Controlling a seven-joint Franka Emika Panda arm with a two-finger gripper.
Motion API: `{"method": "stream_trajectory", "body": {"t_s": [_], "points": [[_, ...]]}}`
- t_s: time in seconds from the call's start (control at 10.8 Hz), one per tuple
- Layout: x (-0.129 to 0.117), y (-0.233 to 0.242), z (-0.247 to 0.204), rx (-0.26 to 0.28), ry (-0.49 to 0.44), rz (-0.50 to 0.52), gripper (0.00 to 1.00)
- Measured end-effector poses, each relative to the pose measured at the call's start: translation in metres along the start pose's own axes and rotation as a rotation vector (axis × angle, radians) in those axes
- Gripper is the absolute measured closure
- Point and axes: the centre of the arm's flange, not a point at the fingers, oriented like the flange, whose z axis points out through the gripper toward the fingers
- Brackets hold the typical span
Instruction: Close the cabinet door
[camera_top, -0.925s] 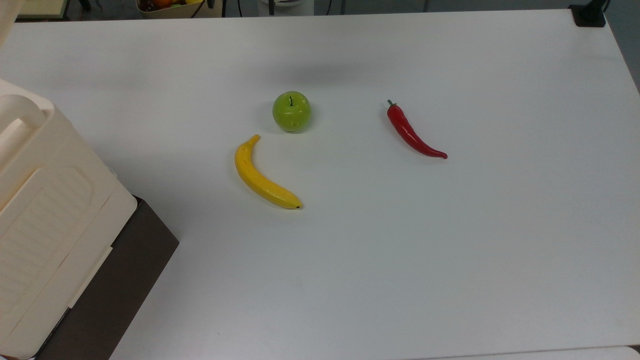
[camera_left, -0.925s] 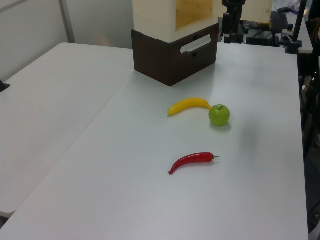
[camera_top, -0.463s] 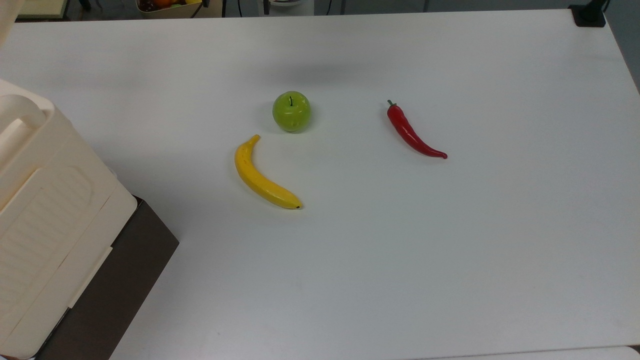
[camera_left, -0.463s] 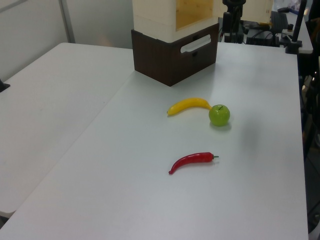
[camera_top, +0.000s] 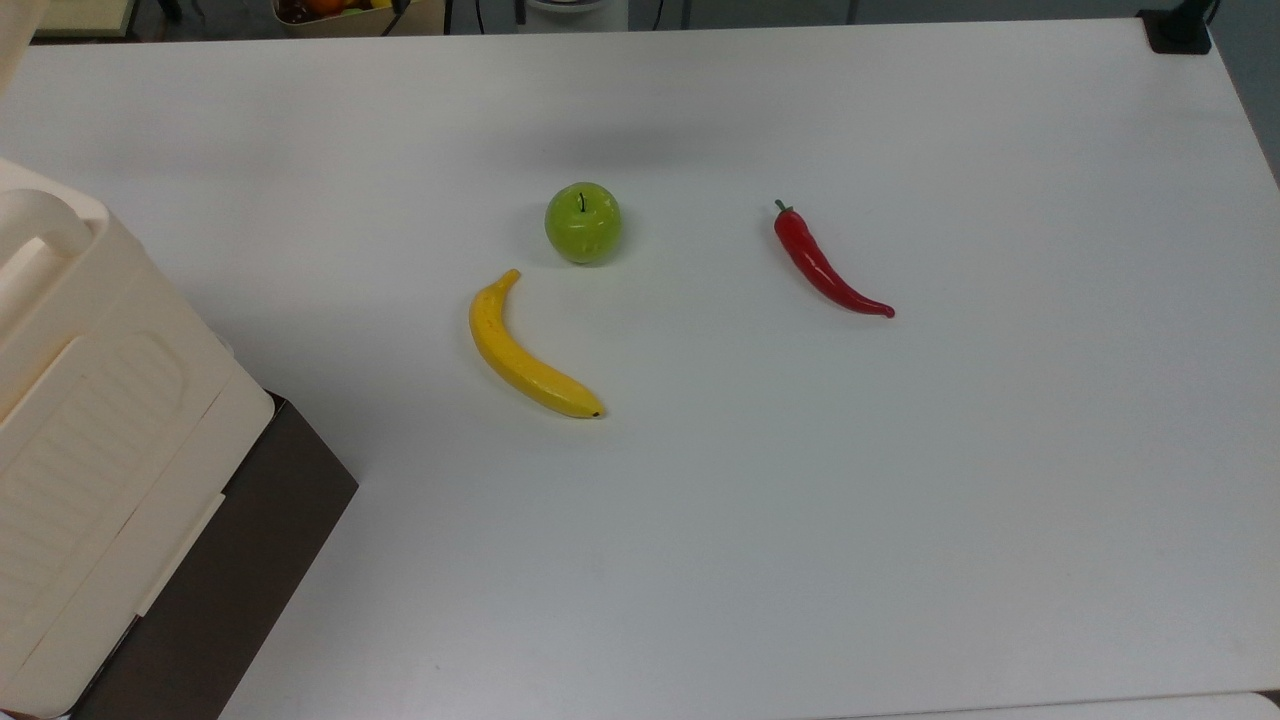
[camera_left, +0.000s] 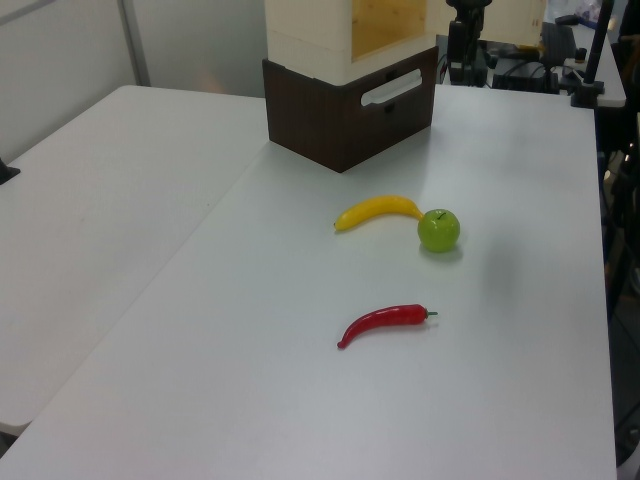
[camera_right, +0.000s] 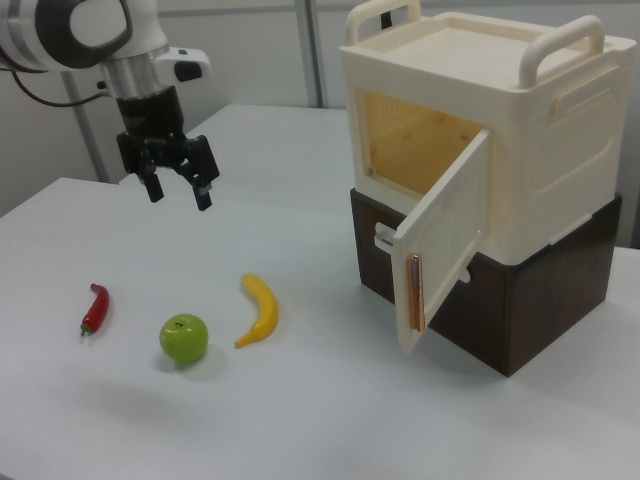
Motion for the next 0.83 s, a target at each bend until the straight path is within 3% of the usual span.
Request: {"method": "stream_trajectory", "body": {"t_s": [0.09,0.19,0.65,0.83], "points": [[0.000,0.009,0.000,0.000,-0.001,-0.007,0.05],[0.000,0.016,0.001,0.000,-0.001,-0.008,0.18],[-0.001,0.033,-0.006,0.000,0.012,0.011,0.98],[-0.001,0.044,-0.023,-0.003,0.049,0.032,0.99]]}}
